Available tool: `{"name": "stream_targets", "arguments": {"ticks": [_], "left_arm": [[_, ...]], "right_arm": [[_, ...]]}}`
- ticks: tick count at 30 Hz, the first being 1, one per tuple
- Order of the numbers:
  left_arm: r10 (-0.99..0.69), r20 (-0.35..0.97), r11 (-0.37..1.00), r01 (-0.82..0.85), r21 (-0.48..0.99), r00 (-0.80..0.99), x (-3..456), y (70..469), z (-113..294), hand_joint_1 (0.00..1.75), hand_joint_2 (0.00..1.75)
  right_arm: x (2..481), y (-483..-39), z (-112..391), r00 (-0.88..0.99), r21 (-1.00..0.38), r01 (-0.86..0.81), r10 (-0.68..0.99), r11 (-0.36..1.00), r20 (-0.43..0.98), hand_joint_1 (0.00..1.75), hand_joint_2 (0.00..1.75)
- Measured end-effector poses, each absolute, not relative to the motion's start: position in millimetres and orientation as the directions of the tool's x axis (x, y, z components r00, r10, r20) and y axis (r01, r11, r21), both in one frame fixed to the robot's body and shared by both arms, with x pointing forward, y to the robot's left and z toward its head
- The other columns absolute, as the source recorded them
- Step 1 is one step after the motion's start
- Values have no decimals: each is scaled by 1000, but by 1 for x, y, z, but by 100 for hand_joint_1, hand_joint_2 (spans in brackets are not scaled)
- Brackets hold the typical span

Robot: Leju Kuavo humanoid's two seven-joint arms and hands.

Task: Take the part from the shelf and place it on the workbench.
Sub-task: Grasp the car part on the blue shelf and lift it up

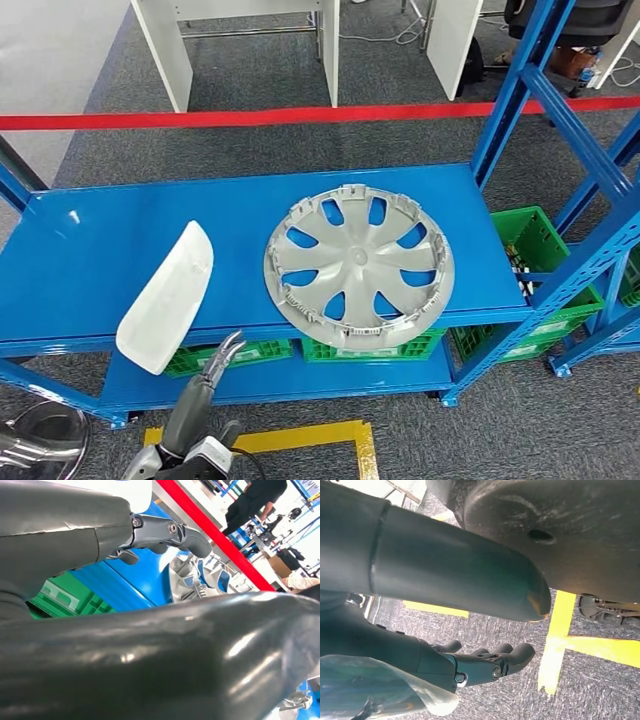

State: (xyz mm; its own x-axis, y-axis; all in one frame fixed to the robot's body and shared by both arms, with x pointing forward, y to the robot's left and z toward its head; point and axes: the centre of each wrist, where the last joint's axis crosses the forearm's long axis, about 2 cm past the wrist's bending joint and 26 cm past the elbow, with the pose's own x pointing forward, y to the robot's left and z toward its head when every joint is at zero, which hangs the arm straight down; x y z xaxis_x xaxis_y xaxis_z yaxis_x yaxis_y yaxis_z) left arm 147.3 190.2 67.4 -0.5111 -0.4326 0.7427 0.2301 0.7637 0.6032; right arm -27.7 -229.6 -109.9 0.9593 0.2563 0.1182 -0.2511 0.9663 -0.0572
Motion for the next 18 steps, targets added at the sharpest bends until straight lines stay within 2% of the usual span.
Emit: {"name": "stream_targets", "arguments": {"ticks": [6,10,12,15,18], "left_arm": [[-331,724,719,335,609,-605,159,179,77,0,0],[-293,683,711,325,623,-669,171,167,88,0,175],[-362,609,709,215,671,-706,171,168,92,0,175],[-517,432,691,-62,720,-739,170,188,107,0,175],[-584,349,664,-184,725,-733,170,210,120,0,175]], "right_arm": [[-2,-230,-110,984,-57,-172,175,983,46,0,0],[23,-232,-109,989,-61,-133,136,989,50,0,0],[27,-232,-109,992,-62,-112,115,992,60,0,0],[27,-233,-109,995,-61,-77,81,995,61,0,0],[27,-234,-109,996,-59,-57,61,997,62,0,0]]}}
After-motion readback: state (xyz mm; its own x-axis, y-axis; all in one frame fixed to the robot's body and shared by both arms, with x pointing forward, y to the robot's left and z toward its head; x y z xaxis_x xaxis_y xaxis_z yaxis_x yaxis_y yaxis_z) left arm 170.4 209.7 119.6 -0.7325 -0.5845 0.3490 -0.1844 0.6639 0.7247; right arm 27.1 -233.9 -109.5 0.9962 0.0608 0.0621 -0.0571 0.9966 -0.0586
